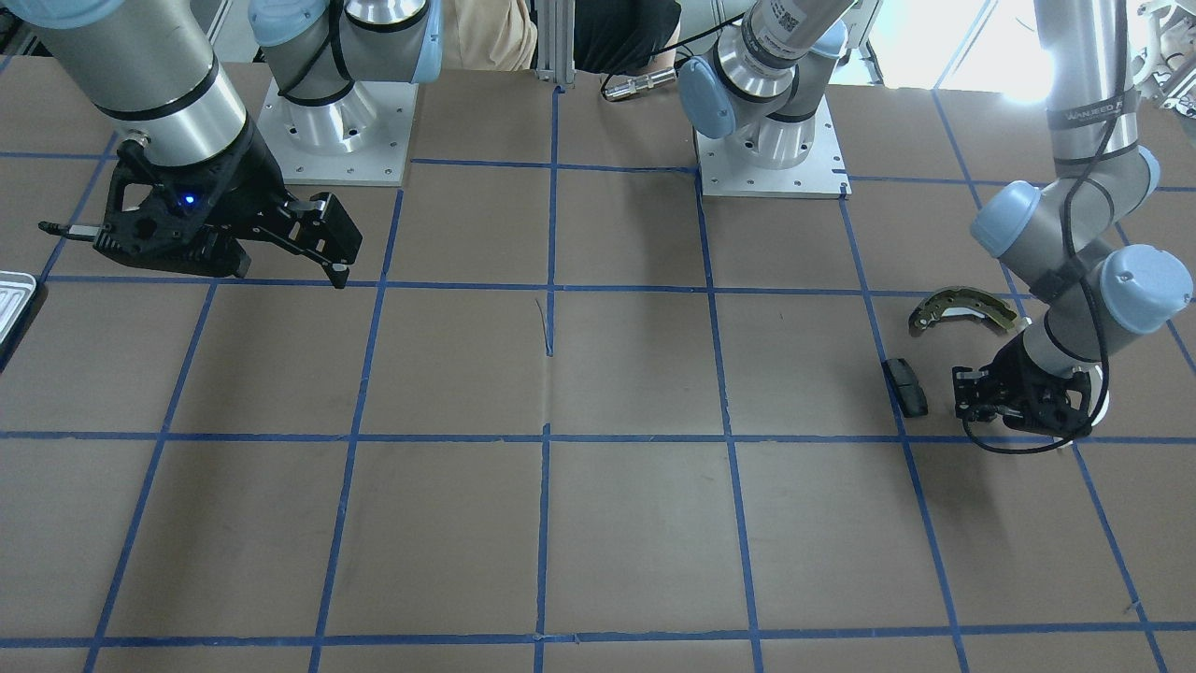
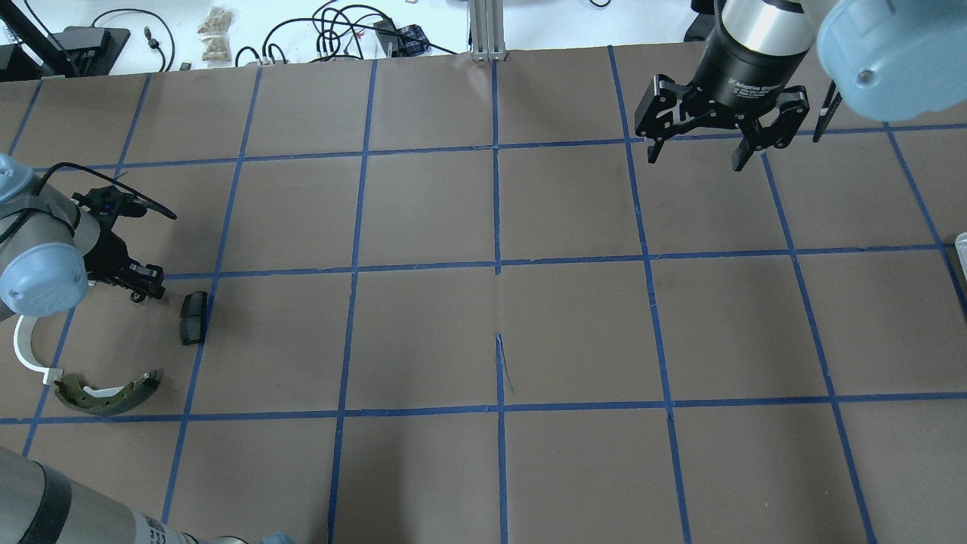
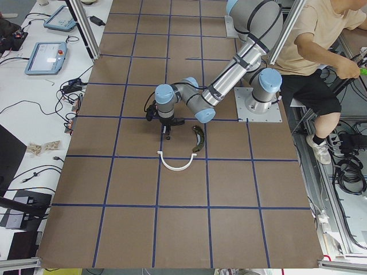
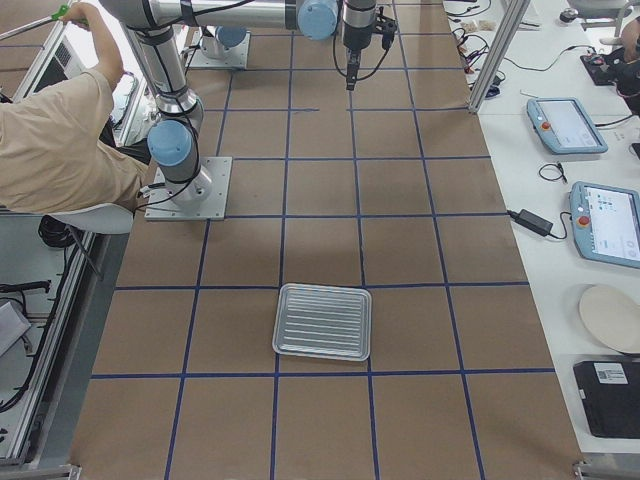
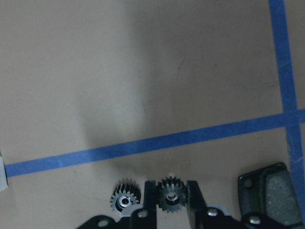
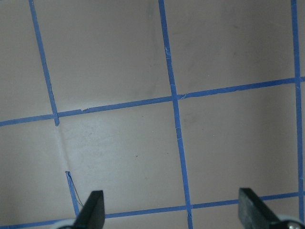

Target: Place bearing gear from tray to pile

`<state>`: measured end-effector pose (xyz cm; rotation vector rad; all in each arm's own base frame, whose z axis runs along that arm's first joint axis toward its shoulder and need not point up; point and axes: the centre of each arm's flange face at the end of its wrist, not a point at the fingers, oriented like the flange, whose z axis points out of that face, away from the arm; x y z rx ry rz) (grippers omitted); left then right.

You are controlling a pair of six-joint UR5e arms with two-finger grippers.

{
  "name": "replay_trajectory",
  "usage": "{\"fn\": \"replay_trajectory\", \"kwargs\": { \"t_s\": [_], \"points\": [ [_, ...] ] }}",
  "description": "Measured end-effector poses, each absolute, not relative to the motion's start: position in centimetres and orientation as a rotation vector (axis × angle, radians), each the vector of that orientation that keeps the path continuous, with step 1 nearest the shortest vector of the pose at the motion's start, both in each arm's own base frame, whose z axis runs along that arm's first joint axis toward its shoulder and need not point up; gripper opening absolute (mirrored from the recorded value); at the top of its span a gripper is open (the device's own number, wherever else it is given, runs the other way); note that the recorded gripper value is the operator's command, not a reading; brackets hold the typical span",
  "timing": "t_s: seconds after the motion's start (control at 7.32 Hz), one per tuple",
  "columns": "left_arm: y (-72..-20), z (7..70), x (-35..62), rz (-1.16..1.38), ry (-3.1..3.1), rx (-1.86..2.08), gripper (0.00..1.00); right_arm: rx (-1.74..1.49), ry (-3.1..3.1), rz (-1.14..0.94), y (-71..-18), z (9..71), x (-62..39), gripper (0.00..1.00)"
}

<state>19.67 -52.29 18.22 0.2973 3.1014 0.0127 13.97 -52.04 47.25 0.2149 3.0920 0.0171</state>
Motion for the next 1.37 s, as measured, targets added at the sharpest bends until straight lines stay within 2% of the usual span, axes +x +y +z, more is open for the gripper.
{"fn": "replay_trajectory", "kwargs": {
  "t_s": [0.41, 0.68, 1.09, 1.37],
  "points": [
    [-52.9, 20.6, 19.4, -0.025, 3.060, 0.302, 1.00, 0.217, 3.091, 0.015, -52.0, 47.3, 14.0, 1.00],
    [-54.3, 25.2, 16.8, -0.061, 3.052, 0.326, 1.00, 0.217, 3.091, 0.016, -52.0, 47.3, 13.9, 1.00],
    [-56.1, 35.8, 3.9, -0.033, 3.078, 0.280, 1.00, 0.216, 3.092, 0.018, -52.0, 47.3, 13.9, 1.00],
    [-55.3, 43.6, -5.9, -0.004, 3.101, 0.130, 1.00, 0.216, 3.092, 0.023, -51.9, 47.1, 13.9, 1.00]
  ]
}}
